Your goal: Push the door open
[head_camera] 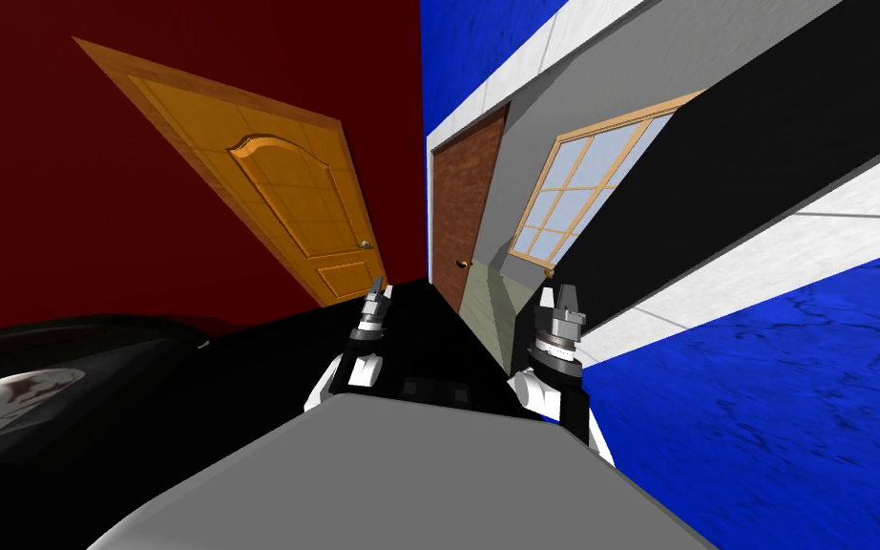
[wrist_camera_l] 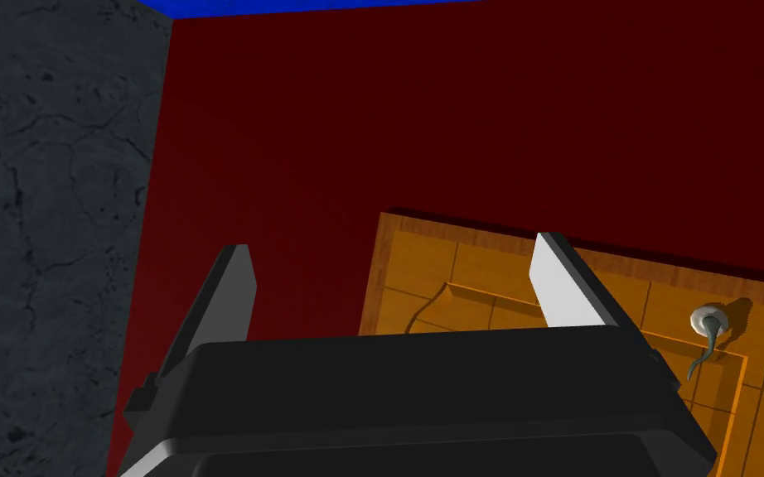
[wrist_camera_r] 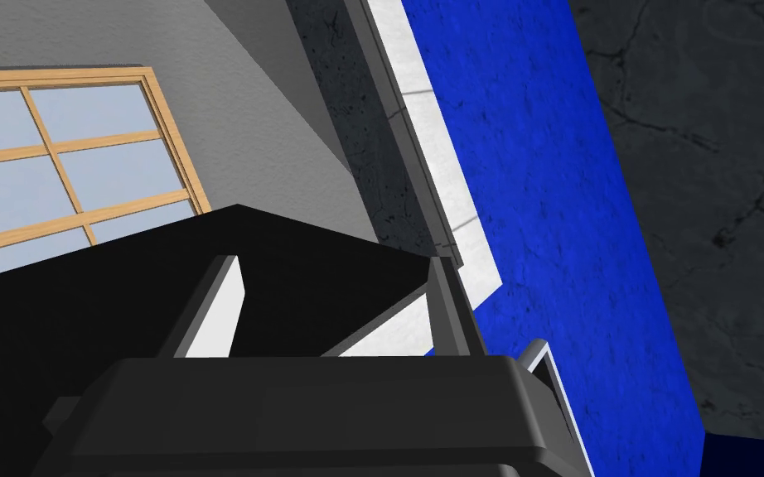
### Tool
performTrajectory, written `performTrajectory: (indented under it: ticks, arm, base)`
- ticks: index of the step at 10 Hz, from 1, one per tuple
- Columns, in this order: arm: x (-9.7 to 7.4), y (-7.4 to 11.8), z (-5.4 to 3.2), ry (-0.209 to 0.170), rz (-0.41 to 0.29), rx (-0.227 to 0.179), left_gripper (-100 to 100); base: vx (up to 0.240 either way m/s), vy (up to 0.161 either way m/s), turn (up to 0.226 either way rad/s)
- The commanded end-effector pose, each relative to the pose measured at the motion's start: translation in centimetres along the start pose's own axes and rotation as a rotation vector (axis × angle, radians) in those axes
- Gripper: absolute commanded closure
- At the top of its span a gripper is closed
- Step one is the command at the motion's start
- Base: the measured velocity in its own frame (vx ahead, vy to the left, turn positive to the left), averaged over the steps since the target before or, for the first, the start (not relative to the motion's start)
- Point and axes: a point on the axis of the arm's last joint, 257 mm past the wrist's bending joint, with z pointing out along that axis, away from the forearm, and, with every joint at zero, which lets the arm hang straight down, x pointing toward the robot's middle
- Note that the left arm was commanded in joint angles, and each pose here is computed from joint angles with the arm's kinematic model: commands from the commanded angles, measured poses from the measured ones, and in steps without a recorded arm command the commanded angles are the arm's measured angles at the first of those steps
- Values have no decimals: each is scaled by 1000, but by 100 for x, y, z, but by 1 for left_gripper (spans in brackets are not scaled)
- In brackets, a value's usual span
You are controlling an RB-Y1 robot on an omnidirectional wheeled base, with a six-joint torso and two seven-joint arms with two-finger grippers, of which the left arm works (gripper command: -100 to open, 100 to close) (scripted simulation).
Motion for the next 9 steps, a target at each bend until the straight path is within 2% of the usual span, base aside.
performTrajectory:
  ticks: [1, 9]
  arm:
    - [62, 115, -11, 14, -9, -14, -100]
    - [379, 613, -92, 84, -49, -84, -100]
  base:
    - [138, 34, -72]
    - [119, 25, -69]
